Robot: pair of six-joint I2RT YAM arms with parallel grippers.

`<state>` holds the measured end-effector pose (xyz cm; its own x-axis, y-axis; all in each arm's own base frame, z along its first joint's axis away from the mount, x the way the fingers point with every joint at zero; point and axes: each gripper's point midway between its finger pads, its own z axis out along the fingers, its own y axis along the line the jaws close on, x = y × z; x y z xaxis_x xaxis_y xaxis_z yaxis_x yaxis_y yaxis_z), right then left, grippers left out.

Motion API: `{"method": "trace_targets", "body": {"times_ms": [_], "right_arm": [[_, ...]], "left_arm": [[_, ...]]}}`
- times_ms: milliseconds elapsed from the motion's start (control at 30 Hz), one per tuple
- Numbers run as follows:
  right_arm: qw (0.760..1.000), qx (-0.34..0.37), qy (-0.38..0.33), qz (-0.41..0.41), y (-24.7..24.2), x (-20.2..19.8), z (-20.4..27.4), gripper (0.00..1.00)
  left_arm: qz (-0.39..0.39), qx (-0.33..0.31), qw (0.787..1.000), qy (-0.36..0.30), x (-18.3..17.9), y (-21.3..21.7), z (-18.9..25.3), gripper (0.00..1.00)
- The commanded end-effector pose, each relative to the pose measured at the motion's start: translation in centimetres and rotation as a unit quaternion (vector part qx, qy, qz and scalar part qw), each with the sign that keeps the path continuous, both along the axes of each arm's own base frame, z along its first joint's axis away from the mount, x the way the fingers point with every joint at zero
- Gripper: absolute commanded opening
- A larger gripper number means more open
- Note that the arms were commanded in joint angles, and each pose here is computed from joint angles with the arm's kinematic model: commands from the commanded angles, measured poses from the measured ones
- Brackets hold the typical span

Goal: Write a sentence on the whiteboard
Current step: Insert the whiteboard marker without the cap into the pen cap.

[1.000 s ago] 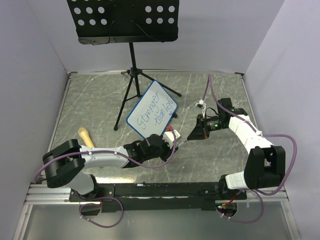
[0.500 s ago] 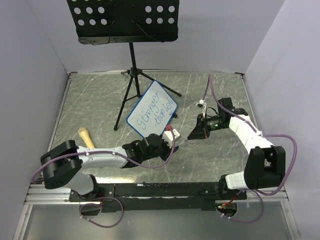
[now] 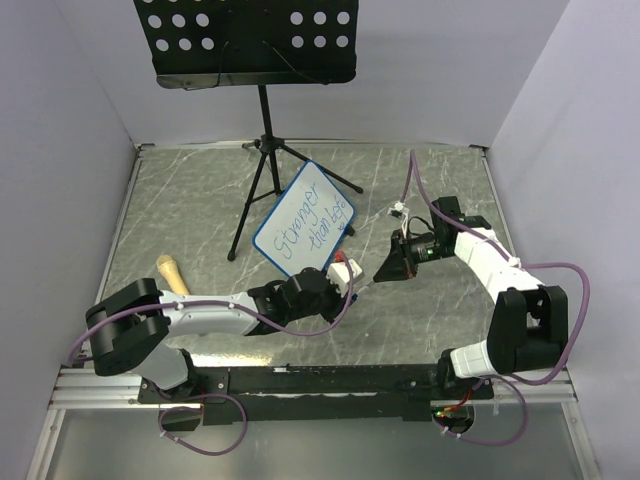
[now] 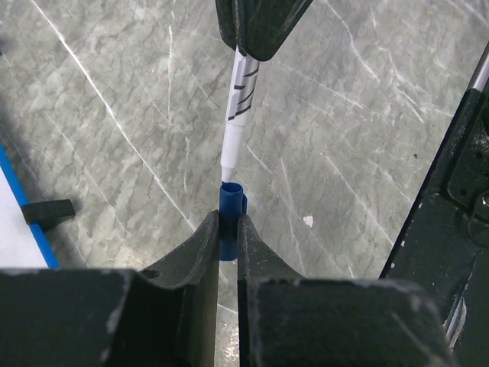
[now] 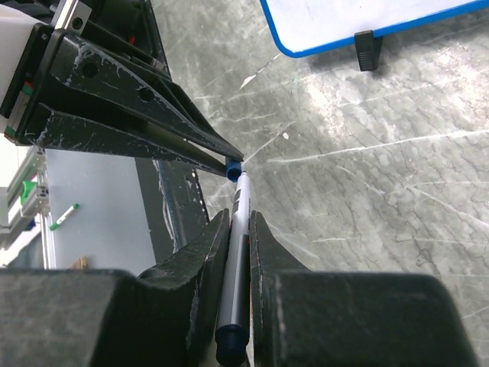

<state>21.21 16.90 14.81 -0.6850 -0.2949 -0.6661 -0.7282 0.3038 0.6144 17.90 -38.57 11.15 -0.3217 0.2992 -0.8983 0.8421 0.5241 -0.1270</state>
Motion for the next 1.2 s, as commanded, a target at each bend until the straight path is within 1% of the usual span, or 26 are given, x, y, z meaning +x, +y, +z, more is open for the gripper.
{"method": "trace_targets", "body": {"times_ms": [0, 167, 333, 467, 600, 800, 900, 967, 1167], "right_arm": [[0.999, 0.023, -0.002, 0.024, 0.9, -0.5, 1.0, 0.0], [0.999, 0.033, -0.005, 0.031, 1.1, -0.7, 1.5, 0.0], [0.999, 0.019, -0.03, 0.02, 0.9, -0.3, 1.8, 0.0], [0.999, 0.002, -0.049, 0.007, 0.4, 0.0, 1.8, 0.0], [0.998, -0.005, -0.057, -0.01, -0.1, 0.4, 1.8, 0.0], [0.998, -0.002, -0.054, -0.009, -0.2, 0.3, 1.8, 0.0], [0.999, 0.002, -0.048, -0.003, -0.1, 0.1, 1.7, 0.0], [1.0, 0.002, -0.031, 0.005, 0.0, -0.4, 1.4, 0.0], [1.0, -0.003, -0.03, 0.011, 0.1, -0.2, 1.0, 0.0]], "left_arm": [[-0.01, -0.042, 0.999, -0.021, 0.5, -2.1, 3.0, 0.04], [-0.011, -0.041, 0.999, -0.023, 0.6, -2.3, 2.9, 0.04], [-0.017, -0.029, 0.999, -0.015, 0.4, -2.4, 2.0, 0.04], [-0.016, -0.011, 1.0, -0.001, 0.0, -1.6, 0.2, 0.04], [-0.008, -0.008, 1.0, 0.004, -0.3, -0.6, -0.4, 0.04], [-0.003, -0.009, 1.0, 0.003, -0.3, -0.1, -0.3, 0.04], [-0.001, -0.008, 1.0, 0.0, -0.1, -0.3, -0.3, 0.04], [0.0, -0.013, 1.0, -0.002, 0.0, -0.4, 0.0, 0.04], [0.004, -0.021, 1.0, -0.006, 0.2, -0.6, 0.7, 0.04]]}}
